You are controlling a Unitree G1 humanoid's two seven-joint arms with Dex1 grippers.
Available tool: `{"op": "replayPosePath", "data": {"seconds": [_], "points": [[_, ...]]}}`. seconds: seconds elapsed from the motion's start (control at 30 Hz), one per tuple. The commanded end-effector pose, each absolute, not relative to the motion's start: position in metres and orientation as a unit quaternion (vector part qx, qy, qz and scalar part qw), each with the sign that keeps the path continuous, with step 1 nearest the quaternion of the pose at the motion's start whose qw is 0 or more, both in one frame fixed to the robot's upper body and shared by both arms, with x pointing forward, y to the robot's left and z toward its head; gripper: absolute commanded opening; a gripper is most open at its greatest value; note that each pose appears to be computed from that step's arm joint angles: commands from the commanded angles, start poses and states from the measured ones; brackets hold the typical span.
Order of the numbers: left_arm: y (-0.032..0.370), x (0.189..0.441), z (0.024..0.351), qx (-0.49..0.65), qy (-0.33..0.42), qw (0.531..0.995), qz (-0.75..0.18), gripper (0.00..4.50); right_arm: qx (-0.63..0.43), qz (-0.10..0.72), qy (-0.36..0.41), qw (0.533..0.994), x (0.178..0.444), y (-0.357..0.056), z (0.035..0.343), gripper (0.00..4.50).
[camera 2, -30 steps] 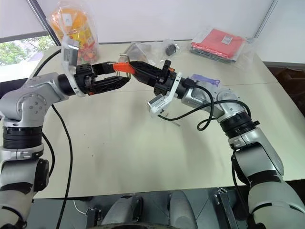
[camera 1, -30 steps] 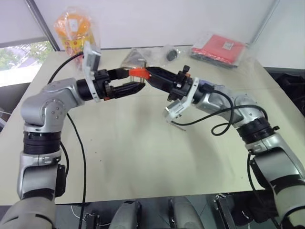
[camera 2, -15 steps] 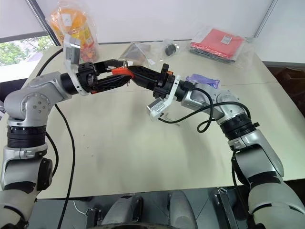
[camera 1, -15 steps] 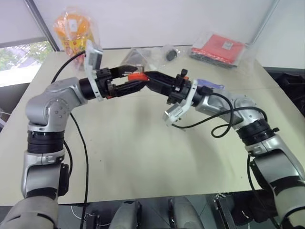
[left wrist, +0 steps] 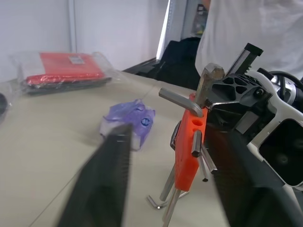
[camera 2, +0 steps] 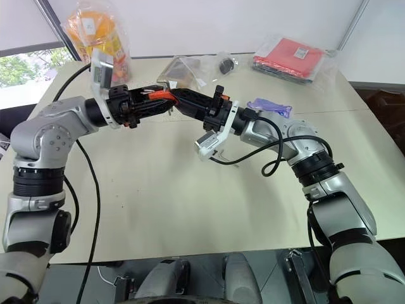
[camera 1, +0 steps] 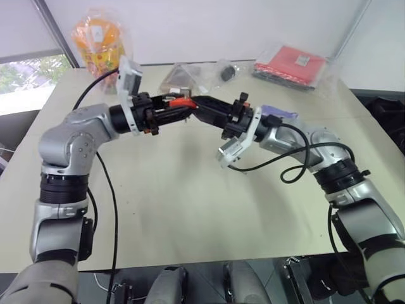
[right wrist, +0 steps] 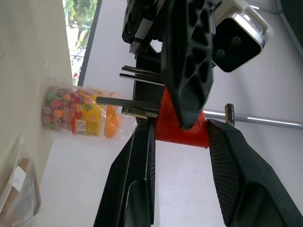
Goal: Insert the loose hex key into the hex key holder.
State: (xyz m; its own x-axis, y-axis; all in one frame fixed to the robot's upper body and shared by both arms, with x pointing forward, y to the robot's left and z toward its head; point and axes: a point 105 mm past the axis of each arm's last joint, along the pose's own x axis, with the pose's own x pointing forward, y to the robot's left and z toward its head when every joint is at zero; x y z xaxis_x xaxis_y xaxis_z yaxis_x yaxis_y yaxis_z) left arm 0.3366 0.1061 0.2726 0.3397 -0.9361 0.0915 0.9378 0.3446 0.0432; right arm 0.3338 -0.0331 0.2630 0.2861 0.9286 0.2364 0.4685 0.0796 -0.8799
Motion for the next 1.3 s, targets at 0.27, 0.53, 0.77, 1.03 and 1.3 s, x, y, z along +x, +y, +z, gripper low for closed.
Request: {"op": "replayPosePath", "data": {"seconds": [0.27, 0.53, 0.77, 1.03, 1.3], "points": [[0.101, 0.334, 0.281, 0.001, -0.071, 0.813, -0.577, 0.04, -0.623, 0.217, -0.571, 0.489, 0.326, -0.033, 0.280, 1.01], [0.100, 0.333, 0.280, 0.001, -0.071, 0.813, -0.577, 0.04, -0.624, 0.218, -0.567, 0.491, 0.327, -0.033, 0.280, 1.01], [0.104, 0.333, 0.279, 0.010, -0.074, 0.818, -0.570, 0.04, -0.628, 0.227, -0.543, 0.509, 0.329, -0.048, 0.267, 1.01], [0.112, 0.333, 0.276, 0.016, -0.074, 0.828, -0.556, 0.04, -0.620, 0.239, -0.473, 0.578, 0.332, -0.087, 0.251, 1.01], [0.115, 0.331, 0.271, 0.033, -0.084, 0.835, -0.542, 0.04, -0.422, 0.302, -0.174, 0.837, 0.372, -0.135, 0.232, 1.01]]}}
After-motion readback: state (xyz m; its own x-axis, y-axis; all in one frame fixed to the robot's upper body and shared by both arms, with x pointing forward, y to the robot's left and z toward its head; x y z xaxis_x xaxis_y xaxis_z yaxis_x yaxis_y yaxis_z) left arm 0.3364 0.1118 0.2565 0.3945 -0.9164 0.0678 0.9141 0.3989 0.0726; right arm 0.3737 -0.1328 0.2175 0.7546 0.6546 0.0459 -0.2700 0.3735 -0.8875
